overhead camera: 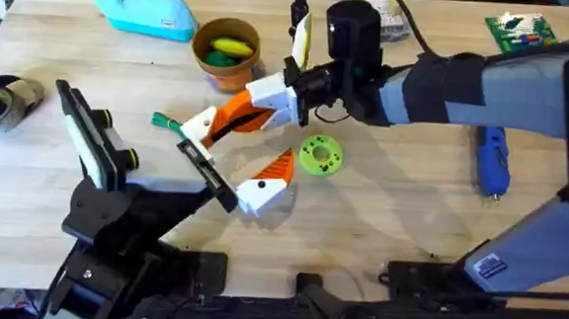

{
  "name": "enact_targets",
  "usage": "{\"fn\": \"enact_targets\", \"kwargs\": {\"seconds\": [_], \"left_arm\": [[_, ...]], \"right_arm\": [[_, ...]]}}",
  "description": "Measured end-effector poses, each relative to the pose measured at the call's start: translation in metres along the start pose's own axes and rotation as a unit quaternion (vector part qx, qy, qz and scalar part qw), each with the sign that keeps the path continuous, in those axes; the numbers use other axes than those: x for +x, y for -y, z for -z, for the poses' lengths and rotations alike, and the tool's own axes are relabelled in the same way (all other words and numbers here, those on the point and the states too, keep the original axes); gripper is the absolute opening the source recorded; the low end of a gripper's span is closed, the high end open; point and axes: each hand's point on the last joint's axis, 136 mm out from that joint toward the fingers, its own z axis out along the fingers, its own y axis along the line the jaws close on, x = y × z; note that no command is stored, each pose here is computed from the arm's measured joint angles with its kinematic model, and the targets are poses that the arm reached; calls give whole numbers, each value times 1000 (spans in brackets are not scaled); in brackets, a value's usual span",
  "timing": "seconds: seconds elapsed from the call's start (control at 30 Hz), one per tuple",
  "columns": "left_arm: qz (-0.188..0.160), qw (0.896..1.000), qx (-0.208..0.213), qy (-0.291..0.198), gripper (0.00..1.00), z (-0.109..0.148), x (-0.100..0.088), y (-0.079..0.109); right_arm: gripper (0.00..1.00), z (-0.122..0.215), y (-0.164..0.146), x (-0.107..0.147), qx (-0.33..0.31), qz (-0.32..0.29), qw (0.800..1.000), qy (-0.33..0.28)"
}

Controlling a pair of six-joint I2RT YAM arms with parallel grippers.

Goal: Pick up the gripper from the table and insert it into the empty holder that is missing its gripper. Then pick up a screw, insert it into the mounting hole, and use the screwdriver to tighten it. Finally, clean up the table by picking up the vegetable and placing it into the bucket.

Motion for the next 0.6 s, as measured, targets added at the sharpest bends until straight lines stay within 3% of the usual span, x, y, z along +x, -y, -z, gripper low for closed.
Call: {"fn": "enact_targets", "kwargs": {"seconds": [0.6], "left_arm": [[0,1000,-3,1,990,0,0,-1]], "right_arm": [[10,-2,0,1,0,1,1000,-1]]}}
